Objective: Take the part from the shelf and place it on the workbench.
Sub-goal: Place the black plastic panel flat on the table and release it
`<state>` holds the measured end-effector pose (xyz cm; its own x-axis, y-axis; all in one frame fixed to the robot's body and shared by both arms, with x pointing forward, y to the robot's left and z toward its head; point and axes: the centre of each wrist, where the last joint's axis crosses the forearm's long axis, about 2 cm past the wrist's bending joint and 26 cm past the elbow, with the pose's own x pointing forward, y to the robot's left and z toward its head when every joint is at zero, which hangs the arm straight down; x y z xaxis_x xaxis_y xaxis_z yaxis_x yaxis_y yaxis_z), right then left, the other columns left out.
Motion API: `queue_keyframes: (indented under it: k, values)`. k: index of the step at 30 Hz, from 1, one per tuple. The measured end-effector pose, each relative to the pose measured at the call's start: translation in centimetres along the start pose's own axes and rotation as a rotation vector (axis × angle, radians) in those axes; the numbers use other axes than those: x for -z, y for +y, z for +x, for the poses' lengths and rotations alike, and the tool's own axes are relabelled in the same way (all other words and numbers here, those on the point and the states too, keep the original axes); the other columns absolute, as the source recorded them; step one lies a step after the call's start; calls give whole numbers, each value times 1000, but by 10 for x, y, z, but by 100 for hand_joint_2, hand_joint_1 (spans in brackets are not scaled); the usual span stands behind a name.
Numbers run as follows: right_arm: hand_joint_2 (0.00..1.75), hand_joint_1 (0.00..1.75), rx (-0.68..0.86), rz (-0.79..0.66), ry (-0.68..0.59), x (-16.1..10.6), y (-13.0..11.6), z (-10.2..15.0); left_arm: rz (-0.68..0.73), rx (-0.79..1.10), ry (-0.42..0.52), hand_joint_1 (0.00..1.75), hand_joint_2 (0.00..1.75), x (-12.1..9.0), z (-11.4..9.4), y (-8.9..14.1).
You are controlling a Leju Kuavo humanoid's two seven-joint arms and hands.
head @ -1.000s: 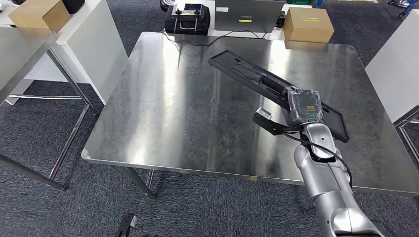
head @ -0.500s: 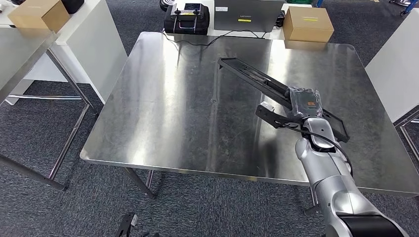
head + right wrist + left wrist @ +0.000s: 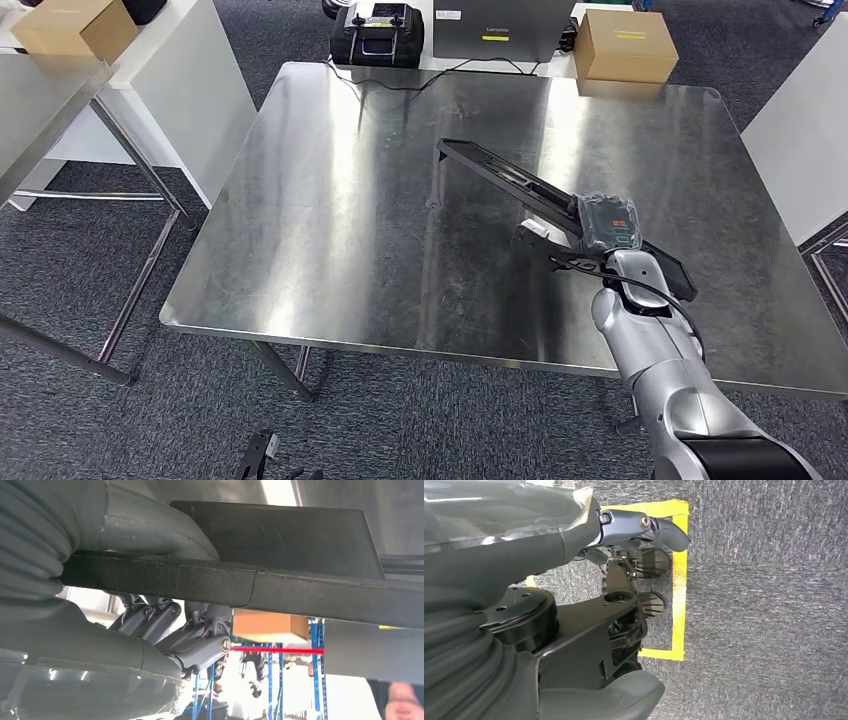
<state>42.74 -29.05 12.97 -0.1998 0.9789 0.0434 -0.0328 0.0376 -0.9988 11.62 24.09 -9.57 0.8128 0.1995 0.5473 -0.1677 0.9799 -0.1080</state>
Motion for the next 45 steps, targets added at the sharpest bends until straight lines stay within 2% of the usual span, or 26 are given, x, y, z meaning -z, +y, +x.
queue_keyframes:
  k: [4,8,33,36,43,45]
  values:
    - [175,175,10,26,0,-5,10,3,0,-1,0,0,175,0,0,0]
    - [0,0,17,40,2,-9,17,5,-5,-2,-3,0,175,0,0,-1]
    - [0,0,56,22,-9,-6,11,3,-2,-2,-24,0,175,0,0,-3]
    - [0,0,153,41,-31,-3,9,7,-1,-4,-23,0,175,0,0,-3]
    - [0,0,586,169,-167,2,7,21,-13,-7,-18,0,175,-1,-2,-1]
    - [0,0,648,164,-197,4,4,24,-12,-8,-16,0,87,-1,-3,1]
